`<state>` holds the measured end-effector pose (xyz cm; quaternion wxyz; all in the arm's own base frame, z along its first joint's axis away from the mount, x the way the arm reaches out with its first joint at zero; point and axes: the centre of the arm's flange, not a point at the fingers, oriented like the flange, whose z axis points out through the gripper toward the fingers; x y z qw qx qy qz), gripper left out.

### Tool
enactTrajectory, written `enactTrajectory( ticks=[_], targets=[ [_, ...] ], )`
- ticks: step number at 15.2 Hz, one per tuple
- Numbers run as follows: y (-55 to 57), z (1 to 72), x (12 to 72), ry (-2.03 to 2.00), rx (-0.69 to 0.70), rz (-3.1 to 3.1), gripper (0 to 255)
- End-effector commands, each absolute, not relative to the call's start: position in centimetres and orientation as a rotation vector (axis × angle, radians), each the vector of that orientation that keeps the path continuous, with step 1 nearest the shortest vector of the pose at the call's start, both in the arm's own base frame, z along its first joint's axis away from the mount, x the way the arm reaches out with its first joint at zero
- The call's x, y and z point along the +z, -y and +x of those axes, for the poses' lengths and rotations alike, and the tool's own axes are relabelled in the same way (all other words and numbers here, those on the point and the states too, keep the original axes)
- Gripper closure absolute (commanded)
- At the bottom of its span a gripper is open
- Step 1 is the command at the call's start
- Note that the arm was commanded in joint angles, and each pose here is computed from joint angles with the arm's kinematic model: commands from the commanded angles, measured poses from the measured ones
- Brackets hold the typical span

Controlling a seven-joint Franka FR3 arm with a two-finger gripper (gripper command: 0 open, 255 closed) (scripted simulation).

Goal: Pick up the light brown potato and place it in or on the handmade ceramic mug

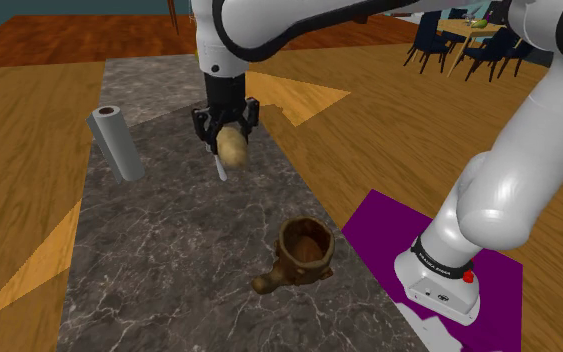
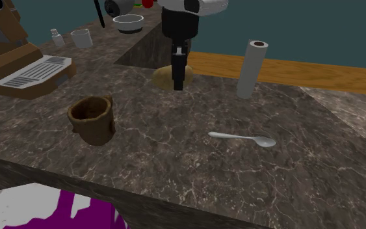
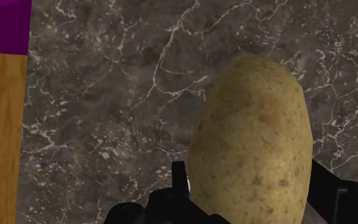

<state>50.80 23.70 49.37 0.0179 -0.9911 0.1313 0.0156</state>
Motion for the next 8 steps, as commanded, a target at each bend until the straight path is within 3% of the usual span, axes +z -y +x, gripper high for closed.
enactTrajectory(
  ticks=[1,4,8],
  targets=[
    [-23.7,50.9,50.5,-0.408,0.049,-3.079,255],
    [-23.7,50.9,51.7,-0.408,0.049,-3.079,255],
    [-25.1,45.8,51.7,-0.408,0.049,-3.079,255]
  ],
)
